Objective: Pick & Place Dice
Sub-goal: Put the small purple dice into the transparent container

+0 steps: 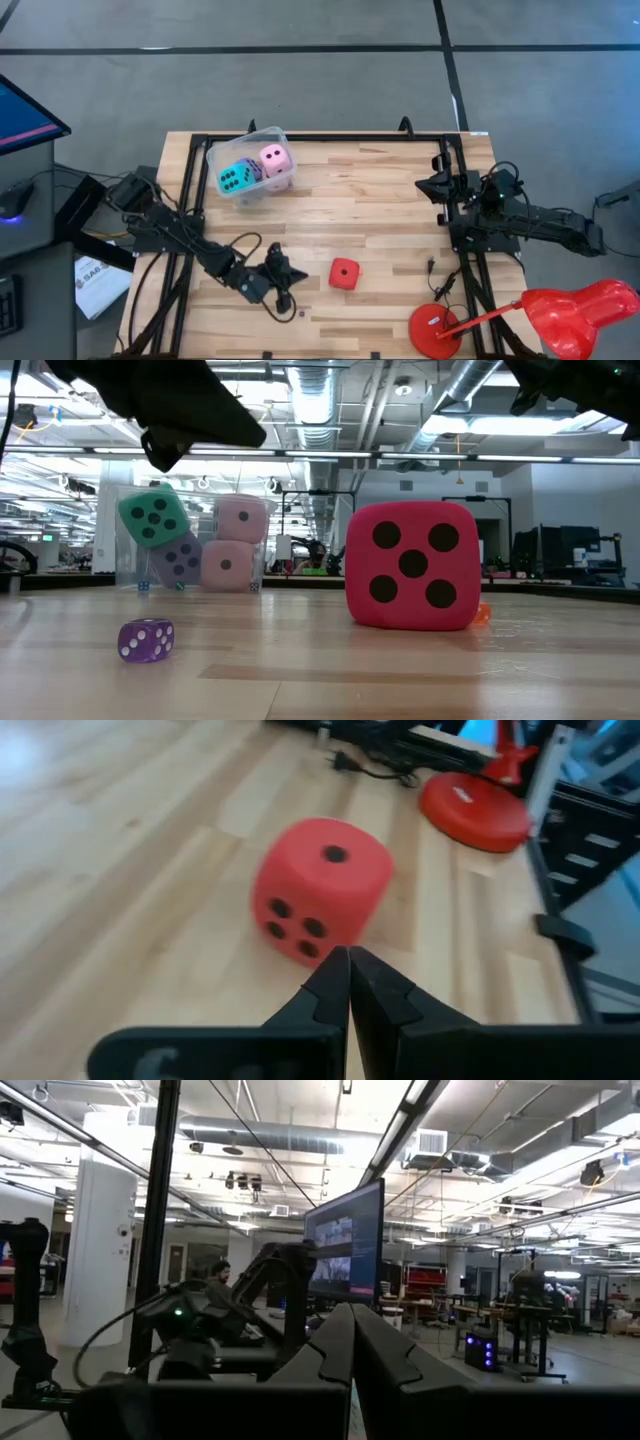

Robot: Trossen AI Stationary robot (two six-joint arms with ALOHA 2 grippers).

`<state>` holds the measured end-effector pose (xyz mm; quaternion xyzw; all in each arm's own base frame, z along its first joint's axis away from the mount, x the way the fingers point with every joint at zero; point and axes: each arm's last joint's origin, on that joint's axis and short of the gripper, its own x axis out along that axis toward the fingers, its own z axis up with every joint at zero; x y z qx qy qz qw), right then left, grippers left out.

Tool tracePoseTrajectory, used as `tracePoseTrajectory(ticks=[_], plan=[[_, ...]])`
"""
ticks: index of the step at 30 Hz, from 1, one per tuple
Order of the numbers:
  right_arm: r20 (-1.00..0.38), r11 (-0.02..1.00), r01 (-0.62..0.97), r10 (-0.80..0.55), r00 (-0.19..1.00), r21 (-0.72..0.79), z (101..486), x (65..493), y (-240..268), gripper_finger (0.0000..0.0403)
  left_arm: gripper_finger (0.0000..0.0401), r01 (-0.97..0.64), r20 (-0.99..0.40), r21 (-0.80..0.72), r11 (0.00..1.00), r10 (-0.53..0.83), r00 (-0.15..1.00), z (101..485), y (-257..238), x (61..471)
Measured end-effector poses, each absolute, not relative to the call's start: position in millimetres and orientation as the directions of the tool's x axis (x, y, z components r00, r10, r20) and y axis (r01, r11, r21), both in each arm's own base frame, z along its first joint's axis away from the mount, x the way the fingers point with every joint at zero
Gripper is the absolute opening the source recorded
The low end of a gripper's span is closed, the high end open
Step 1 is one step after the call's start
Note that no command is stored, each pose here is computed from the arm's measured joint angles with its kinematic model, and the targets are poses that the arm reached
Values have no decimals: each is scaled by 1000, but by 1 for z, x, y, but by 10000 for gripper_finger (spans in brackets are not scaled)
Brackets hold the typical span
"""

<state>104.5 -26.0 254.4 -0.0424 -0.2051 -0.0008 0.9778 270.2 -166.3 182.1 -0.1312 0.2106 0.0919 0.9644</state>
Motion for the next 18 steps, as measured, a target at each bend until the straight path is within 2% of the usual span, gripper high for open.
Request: tracePoseTrajectory(ticks=[8,13,18], plan=[[402,996,19,16,915,-82,254,104,-26,0,0,-172,-422,-218,961,66,904,214,-204,287],[401,997,19,15,916,-81,254,105,-26,0,0,-186,-501,-127,974,99,860,229,-216,301],[390,997,15,14,921,-71,253,105,-26,0,0,-184,-595,-74,980,104,797,223,-222,314]])
